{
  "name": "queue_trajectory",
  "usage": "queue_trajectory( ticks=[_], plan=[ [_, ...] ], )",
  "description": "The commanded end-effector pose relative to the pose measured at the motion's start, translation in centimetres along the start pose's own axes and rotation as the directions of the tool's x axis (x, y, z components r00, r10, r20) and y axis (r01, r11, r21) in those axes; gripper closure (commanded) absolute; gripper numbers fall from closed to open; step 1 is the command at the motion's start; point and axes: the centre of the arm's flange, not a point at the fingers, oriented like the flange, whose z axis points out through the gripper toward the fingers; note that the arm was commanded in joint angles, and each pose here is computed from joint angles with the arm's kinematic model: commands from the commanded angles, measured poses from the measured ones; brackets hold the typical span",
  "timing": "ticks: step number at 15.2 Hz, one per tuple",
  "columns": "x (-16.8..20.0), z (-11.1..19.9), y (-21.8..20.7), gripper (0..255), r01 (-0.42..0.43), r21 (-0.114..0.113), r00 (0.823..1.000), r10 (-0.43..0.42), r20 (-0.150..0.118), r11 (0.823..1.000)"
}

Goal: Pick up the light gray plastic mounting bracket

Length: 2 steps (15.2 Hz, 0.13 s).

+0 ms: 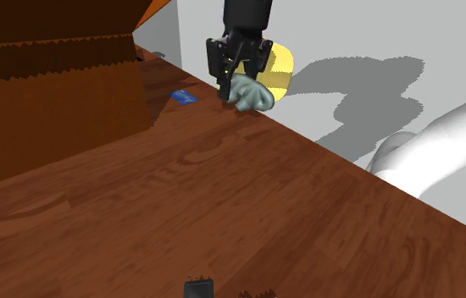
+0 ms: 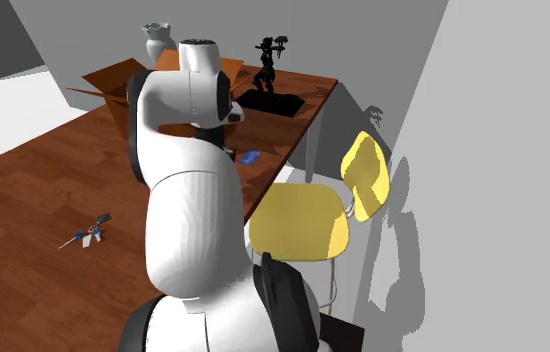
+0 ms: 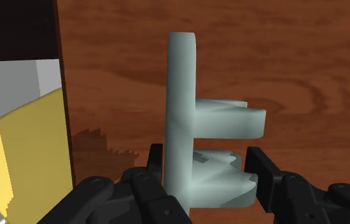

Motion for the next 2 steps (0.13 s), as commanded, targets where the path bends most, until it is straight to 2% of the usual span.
queue_trajectory(
  ticks=[1, 2],
  plan=[
    [-0.09, -0.71, -0.12, 255, 0.0, 0.0, 1.0, 0.0, 0.0, 1.0],
    [-0.09, -0.71, -0.12, 255, 0.0, 0.0, 1.0, 0.0, 0.0, 1.0]
  ],
)
